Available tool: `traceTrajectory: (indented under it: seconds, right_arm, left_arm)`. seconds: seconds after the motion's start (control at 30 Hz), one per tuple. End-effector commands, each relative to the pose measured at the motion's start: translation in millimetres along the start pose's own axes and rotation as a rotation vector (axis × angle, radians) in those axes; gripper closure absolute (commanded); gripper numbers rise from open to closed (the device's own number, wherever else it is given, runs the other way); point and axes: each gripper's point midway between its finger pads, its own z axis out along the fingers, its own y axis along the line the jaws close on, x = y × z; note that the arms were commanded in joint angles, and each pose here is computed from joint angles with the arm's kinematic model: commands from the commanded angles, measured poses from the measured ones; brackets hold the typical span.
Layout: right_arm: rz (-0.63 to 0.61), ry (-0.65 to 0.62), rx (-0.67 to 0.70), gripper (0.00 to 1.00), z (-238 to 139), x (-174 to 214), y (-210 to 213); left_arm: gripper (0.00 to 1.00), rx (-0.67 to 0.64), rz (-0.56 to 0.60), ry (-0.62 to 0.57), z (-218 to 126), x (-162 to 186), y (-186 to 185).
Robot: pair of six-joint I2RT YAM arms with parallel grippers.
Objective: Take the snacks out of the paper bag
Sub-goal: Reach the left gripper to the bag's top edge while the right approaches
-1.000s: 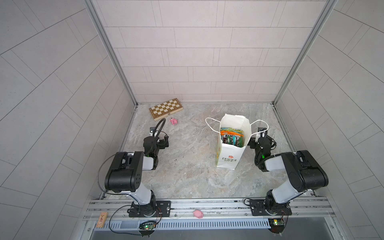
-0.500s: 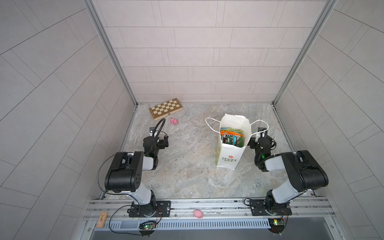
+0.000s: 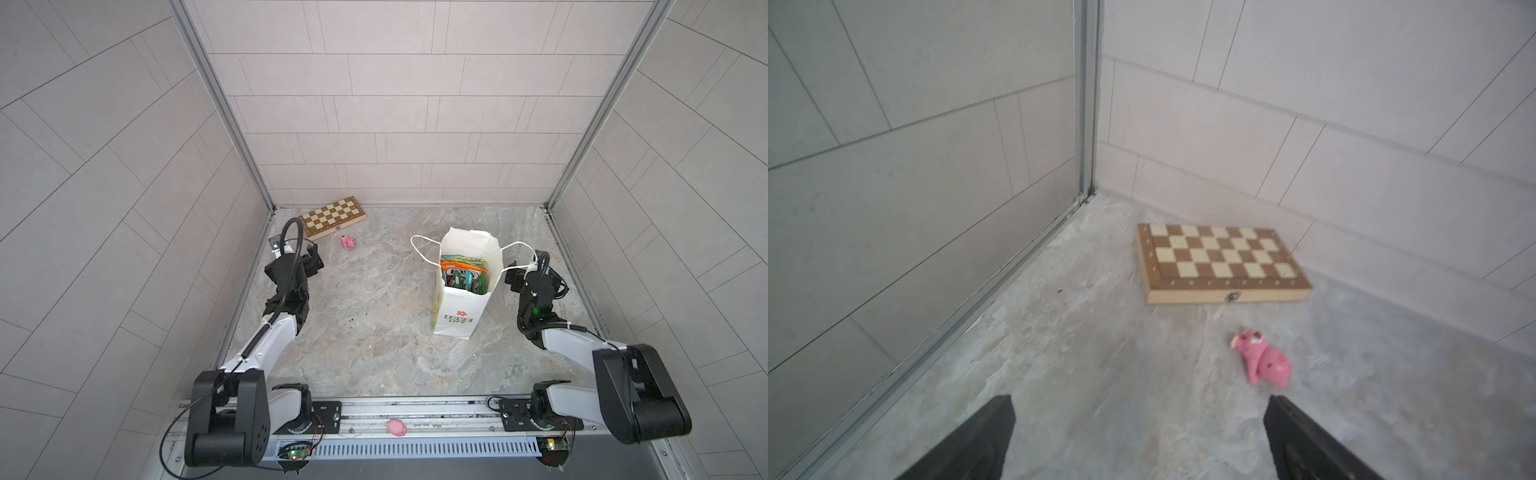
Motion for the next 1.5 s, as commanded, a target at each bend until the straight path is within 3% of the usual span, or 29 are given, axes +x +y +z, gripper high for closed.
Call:
traceTrajectory:
  seconds: [0.0, 0.2, 0.43, 0.67, 0.8, 1.47]
  right_arm:
    - [0.074, 0.109, 0.028, 0.01, -17, 7, -12]
    - [0.171, 0.159, -0.186, 0.01, -46, 0, 12]
    - [0.16, 0.217, -0.275, 0.01, -62, 6, 22]
    - [0.161, 0.24, -0.327, 0.01, -66, 9, 30]
    - [0.152, 0.248, -0.346, 0.01, -67, 11, 34]
    - [0.143, 0.328, -0.455, 0.01, -65, 30, 59]
  left_arm:
    - [0.0, 0.195, -0.172, 0.233, -17, 16, -52]
    - [0.0, 0.639, -0.244, 0.39, -73, -12, -175]
    - [0.0, 0.911, -0.269, 0.499, -134, -29, -264]
    - [0.03, 0.886, -0.242, 0.592, -144, -8, -297]
    - [0.08, 0.935, -0.245, 0.64, -154, 6, -320]
    - [0.59, 1.009, -0.313, 0.69, -147, 33, -364]
